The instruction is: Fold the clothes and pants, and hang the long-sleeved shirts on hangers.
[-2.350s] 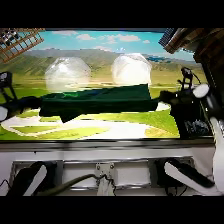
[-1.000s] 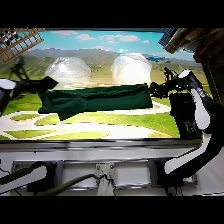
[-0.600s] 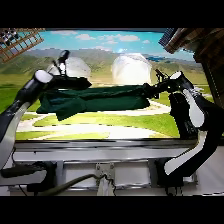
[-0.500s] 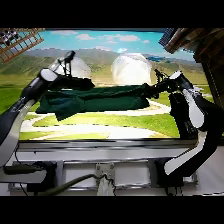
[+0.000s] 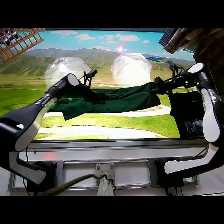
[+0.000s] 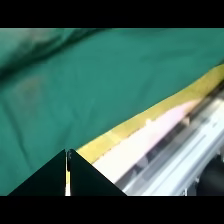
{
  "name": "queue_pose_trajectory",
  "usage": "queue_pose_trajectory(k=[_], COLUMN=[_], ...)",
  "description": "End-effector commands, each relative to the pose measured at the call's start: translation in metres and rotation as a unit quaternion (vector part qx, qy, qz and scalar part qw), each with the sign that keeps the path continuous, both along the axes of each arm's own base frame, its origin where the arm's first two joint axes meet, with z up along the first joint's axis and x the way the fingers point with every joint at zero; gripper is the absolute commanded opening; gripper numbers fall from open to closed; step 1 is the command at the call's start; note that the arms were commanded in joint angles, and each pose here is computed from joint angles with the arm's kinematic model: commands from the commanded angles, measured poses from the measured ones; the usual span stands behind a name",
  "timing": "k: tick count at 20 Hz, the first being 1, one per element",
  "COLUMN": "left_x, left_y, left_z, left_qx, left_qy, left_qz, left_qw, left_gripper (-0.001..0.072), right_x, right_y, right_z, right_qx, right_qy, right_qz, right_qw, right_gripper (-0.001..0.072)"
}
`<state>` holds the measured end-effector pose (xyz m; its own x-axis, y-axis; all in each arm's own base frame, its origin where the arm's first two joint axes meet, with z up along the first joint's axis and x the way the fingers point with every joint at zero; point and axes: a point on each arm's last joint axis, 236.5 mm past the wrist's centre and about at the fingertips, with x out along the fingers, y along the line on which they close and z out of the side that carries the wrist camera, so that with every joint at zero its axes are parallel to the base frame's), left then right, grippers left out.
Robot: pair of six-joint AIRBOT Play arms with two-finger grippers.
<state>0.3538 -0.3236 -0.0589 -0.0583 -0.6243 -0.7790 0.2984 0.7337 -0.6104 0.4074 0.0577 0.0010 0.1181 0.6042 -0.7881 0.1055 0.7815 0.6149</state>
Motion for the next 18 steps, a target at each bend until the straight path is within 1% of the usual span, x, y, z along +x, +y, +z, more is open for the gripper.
queue_pose_trajectory(k=[1, 3, 6, 8, 11, 15, 18], left_x=[-0.012, -0.012, -0.031, -0.038, -0.043, -0.041, -0.030], left_y=[-0.022, -0.040, -0.059, -0.077, -0.098, -0.108, -0.125], left_z=[-0.002, 0.000, -0.010, -0.017, -0.026, -0.035, -0.028], left_qx=[0.024, 0.022, 0.034, 0.037, 0.040, 0.039, 0.002], left_qy=[0.011, 0.023, 0.077, 0.085, 0.094, 0.101, 0.100], left_qz=[-0.018, -0.021, -0.053, -0.060, -0.054, -0.034, -0.001], left_qw=[0.999, 0.999, 0.995, 0.994, 0.993, 0.994, 0.995], left_gripper=[0.0009, 0.0009, 0.0009, 0.0009, 0.0009, 0.0009, 0.0009], right_x=[-0.016, -0.019, -0.018, -0.016, -0.013, -0.008, -0.009], right_y=[-0.001, -0.003, -0.003, -0.003, -0.003, -0.006, -0.013], right_z=[0.033, 0.046, 0.055, 0.060, 0.071, 0.085, 0.086], right_qx=[-0.013, -0.021, -0.025, -0.024, -0.026, -0.035, -0.052], right_qy=[-0.021, -0.037, -0.049, -0.054, -0.064, -0.078, -0.078], right_qz=[0.016, 0.018, 0.016, 0.016, 0.021, 0.018, 0.022], right_qw=[1.000, 0.999, 0.998, 0.998, 0.997, 0.996, 0.995], right_gripper=[0.0027, 0.0027, 0.0027, 0.0027, 0.0027, 0.0027, 0.0026])
